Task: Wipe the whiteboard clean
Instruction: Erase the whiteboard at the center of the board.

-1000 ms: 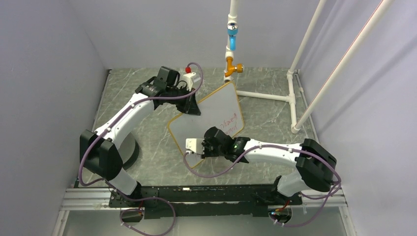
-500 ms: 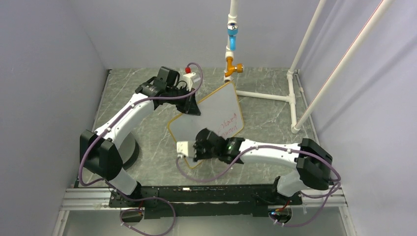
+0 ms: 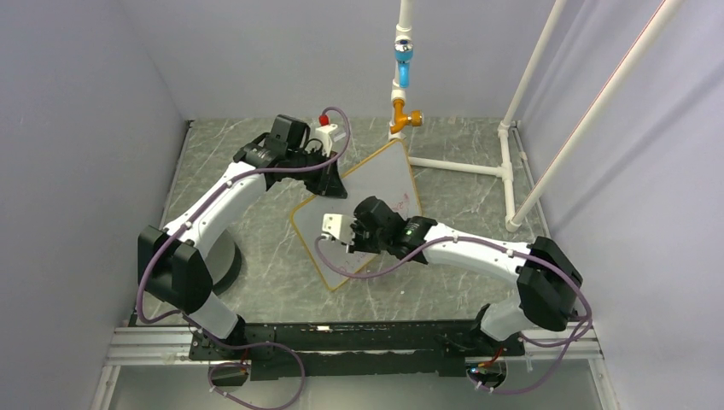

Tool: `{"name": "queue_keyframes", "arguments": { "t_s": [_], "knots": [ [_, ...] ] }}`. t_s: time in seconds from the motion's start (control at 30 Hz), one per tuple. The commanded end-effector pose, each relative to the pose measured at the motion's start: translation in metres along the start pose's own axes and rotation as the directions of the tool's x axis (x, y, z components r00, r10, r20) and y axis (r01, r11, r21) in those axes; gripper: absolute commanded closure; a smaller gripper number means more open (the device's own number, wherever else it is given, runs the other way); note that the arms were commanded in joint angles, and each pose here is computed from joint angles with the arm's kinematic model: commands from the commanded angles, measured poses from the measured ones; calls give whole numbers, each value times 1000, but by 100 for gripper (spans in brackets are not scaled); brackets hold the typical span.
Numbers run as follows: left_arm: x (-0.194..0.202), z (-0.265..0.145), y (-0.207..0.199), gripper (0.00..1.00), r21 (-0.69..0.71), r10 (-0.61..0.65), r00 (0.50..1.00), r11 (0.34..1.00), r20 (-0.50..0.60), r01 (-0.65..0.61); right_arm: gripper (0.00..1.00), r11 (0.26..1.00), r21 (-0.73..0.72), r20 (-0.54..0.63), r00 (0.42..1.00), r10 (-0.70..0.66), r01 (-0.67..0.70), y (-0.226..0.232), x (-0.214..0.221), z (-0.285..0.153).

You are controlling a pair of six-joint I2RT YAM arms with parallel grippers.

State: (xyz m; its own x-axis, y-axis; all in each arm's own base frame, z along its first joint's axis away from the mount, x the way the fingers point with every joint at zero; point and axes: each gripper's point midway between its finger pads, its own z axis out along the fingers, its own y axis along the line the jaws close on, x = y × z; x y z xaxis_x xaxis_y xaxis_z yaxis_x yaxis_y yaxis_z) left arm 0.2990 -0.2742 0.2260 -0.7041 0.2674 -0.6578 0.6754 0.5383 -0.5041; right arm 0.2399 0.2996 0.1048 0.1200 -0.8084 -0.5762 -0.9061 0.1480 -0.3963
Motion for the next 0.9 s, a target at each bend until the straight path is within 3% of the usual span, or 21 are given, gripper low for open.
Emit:
{"name": "queue_keyframes", "arguments": {
  "t_s": [0.0, 0.13, 0.23, 0.4, 0.53, 0.63, 0.73, 0.87],
  "knots": [
    [7, -7, -36, 100, 120, 12, 1000, 993, -22, -9, 100, 995, 86, 174, 982, -73, 59, -9, -87, -2],
    [7, -7, -36, 100, 116, 15, 1000, 993, -23, -13, 100, 986, -36, 157, 975, -157, 164, 54, -86, 10],
    [7, -8, -36, 100, 117, 16, 1000, 993, -23, -13, 100, 984, -41, 108, 980, -169, 174, 62, -62, 17],
    [6, -9, -38, 100, 122, 19, 1000, 992, -19, -16, 100, 994, 94, 61, 996, -59, 53, 3, -30, 8],
    [6, -9, -39, 100, 126, 17, 1000, 992, -19, -15, 100, 966, 252, 76, 996, 42, -60, -62, -16, -10],
    [6, -9, -39, 100, 127, 20, 1000, 992, -16, -17, 100, 953, 287, 106, 992, 71, -99, -81, -15, -20],
    [7, -9, -38, 100, 126, 18, 1000, 992, -19, -15, 100, 985, 159, 121, 992, 43, -63, -49, -17, -15],
    [6, -9, -38, 100, 125, 21, 1000, 992, -19, -18, 100, 996, 23, 76, 993, -87, 86, 13, -4, -3]
  ]
}}
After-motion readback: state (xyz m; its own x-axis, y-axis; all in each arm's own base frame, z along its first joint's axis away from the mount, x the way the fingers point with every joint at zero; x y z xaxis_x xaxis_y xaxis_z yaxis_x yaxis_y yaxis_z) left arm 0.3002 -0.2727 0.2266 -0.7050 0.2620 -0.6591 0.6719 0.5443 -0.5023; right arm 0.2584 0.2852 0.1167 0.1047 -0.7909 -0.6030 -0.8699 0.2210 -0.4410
